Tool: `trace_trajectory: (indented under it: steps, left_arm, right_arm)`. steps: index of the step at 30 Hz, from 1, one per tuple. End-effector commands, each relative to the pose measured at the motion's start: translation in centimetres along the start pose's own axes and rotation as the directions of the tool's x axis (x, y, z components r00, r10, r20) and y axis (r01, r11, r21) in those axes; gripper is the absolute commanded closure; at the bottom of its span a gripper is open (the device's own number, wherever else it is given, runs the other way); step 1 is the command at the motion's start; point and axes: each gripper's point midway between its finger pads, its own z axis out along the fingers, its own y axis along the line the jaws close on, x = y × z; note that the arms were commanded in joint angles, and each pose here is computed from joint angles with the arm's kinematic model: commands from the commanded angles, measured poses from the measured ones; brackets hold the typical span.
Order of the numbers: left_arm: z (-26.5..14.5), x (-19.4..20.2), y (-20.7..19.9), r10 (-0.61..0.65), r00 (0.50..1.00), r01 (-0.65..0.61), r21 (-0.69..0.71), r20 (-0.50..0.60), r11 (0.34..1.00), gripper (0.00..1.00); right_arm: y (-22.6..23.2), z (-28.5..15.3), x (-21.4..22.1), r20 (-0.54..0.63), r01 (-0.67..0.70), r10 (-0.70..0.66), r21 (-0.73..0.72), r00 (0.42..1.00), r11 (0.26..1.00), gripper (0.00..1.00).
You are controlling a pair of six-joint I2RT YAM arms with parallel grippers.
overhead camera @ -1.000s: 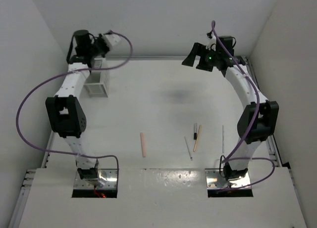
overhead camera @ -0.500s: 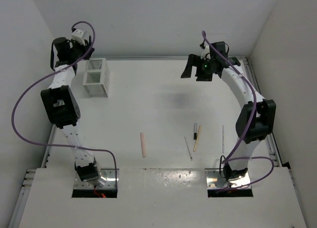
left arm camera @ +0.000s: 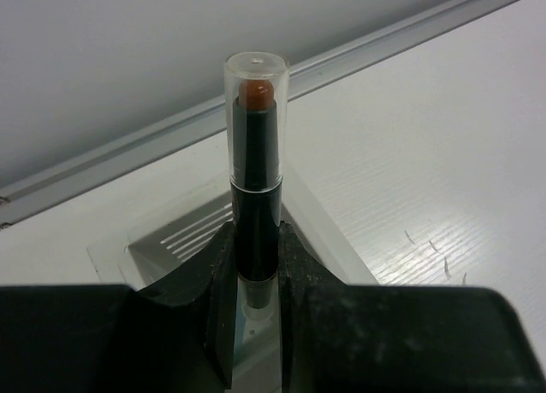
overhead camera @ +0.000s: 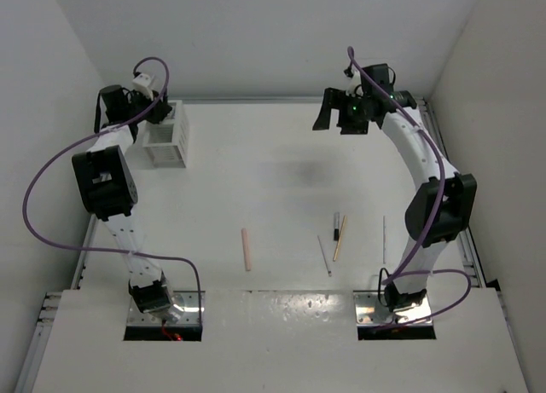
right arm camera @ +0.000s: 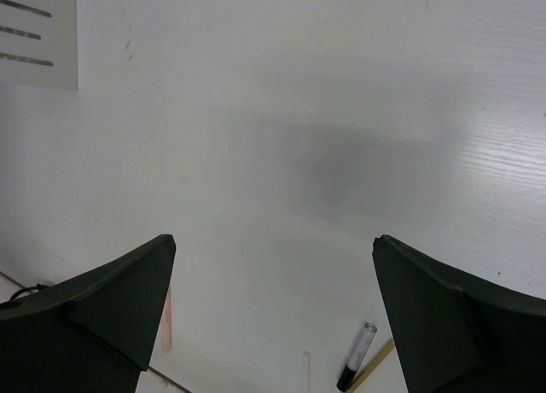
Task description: Organize the makeup
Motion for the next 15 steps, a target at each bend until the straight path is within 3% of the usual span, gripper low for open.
trace_trajectory:
  steps: [1,2,6,10,15]
  left_arm:
    - [-0.3,-3.6,0.8,0.102,0.99,-0.102,-0.005,0.095,0.995,0.96]
    - [-0.3,-3.6,0.8,0.102,0.99,-0.102,-0.005,0.095,0.995,0.94]
    - [-0.9,-2.8,1.3,0.095,0.993,-0.095,0.002,0.075,0.995,0.69]
    - [-1.6,-3.4,0.7,0.118,0.991,-0.12,0.017,0.067,0.993,0.59]
    - [-2.0,-3.3,0.9,0.107,0.992,-0.108,0.009,0.065,0.994,0.54]
  right_arm:
    - [0.8,-1.2,-1.1,0.02,0.047,-0.048,0.018,0.999,0.999,0.0]
    - [0.8,-1.3,-0.8,0.006,0.05,-0.051,0.027,0.999,0.998,0.0]
    - [0.0,-1.7,1.3,-0.052,0.087,-0.082,0.104,0.995,0.991,0.0]
    - [-0.8,-2.3,3.1,-0.091,0.096,-0.083,0.148,0.992,0.984,0.0]
    - [-1.0,-2.6,4.1,-0.099,0.102,-0.087,0.162,0.991,0.981,0.0]
